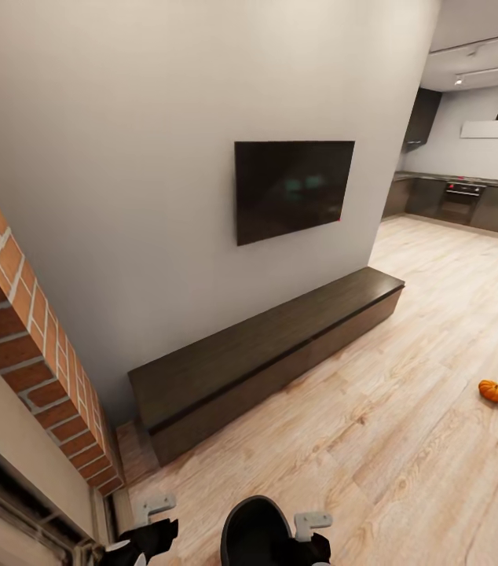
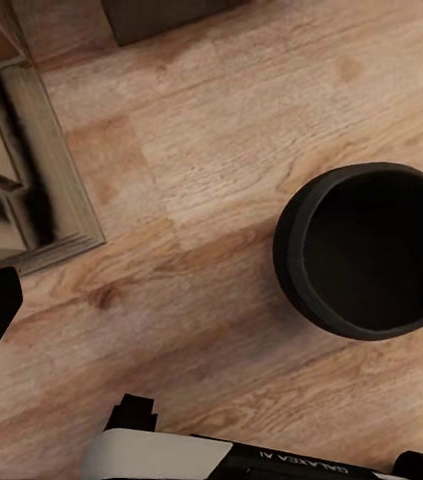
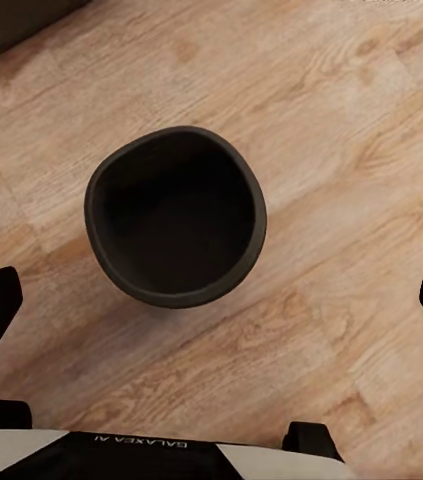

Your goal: Place each of the two pumpkins and all three candles from the living room inside a cabinet in the living room (use any cabinet), then make sure every cabinet is closed, and position the cauldron so it is next to a table in the living room.

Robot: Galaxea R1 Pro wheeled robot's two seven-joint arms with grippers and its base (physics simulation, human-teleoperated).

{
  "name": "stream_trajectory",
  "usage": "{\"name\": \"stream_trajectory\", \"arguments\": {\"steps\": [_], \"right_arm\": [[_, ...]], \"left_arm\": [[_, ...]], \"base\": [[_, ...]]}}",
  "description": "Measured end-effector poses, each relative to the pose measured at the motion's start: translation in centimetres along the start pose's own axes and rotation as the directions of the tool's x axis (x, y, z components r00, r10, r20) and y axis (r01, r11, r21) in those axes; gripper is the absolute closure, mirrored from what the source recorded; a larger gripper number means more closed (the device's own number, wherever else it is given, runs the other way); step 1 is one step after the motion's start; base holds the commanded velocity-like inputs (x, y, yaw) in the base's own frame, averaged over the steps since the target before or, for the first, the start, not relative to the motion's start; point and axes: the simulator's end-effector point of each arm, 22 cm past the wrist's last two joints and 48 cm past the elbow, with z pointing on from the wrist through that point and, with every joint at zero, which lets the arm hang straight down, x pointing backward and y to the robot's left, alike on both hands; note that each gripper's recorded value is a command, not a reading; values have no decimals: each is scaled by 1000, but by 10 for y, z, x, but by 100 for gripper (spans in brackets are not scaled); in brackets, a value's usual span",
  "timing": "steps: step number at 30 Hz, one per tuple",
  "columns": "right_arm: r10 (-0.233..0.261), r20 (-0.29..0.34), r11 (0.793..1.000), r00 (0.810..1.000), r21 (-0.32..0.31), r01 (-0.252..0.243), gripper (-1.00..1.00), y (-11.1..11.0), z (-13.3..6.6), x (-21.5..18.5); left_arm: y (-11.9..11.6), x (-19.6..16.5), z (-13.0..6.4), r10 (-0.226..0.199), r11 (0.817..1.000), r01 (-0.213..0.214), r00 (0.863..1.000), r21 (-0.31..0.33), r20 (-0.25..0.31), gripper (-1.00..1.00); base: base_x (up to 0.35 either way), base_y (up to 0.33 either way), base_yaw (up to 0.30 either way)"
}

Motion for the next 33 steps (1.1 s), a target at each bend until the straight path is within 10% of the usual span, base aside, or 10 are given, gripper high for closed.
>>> {"name": "stream_trajectory", "arguments": {"steps": [16, 33], "right_arm": [[117, 93, 993, 989, -12, -116, -100, 0, -5, -19], [124, 99, 992, 987, -10, -123, -100, -5, 2, -21]], "left_arm": [[-35, 25, -2, 82, 995, -84, 996, 50, 26, -100], [-41, 25, 5, 98, 993, -101, 994, 58, 45, -100]], "base": [[0, 0, 0], [0, 0, 0]]}}
